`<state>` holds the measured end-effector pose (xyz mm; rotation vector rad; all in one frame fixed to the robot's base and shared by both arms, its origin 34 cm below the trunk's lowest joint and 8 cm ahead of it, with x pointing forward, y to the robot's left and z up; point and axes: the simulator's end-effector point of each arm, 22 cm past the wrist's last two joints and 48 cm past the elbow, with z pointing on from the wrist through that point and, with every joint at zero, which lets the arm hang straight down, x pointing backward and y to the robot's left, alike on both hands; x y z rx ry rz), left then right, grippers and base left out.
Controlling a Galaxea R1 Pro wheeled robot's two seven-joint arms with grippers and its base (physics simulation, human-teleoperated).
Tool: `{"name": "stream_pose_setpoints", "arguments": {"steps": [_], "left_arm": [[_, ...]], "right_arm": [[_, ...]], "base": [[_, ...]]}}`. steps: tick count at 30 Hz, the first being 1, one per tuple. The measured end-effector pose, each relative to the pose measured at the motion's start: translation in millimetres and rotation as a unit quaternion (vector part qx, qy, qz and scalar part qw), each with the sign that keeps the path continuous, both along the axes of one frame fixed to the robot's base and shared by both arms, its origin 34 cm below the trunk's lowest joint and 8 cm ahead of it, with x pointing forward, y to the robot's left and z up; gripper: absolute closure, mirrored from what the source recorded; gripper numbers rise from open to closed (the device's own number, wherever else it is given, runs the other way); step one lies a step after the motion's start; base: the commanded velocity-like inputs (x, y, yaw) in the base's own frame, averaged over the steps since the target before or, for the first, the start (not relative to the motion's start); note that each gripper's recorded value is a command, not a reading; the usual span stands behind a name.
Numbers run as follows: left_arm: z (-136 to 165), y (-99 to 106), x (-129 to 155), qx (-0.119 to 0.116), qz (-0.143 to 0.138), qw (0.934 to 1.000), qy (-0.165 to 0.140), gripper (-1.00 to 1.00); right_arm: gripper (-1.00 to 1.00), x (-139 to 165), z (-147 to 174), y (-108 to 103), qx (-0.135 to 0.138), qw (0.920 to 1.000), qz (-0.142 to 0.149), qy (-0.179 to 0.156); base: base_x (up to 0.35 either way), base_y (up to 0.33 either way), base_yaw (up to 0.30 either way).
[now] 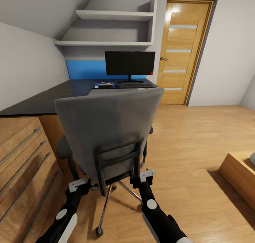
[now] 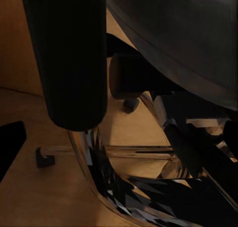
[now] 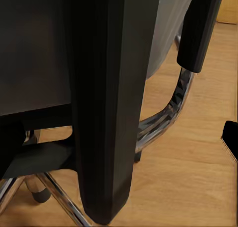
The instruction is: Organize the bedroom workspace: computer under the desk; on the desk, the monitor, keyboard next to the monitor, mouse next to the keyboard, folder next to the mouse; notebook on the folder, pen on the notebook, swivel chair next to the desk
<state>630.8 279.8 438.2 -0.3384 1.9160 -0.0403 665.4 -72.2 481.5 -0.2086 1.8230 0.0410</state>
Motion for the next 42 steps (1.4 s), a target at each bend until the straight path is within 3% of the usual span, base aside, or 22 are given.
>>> {"name": "stream_pose_setpoints", "arguments": {"steps": [42], "left_arm": [[-0.1,0.9,-0.1,-0.002,0.002,1.0000,0.000,-1.00]], "right_arm": [[-1.00,0.3,0.6,-0.2,0.000,1.0000,0.000,-0.001]], "base": [[0.270,-0.228,0.000]]}}
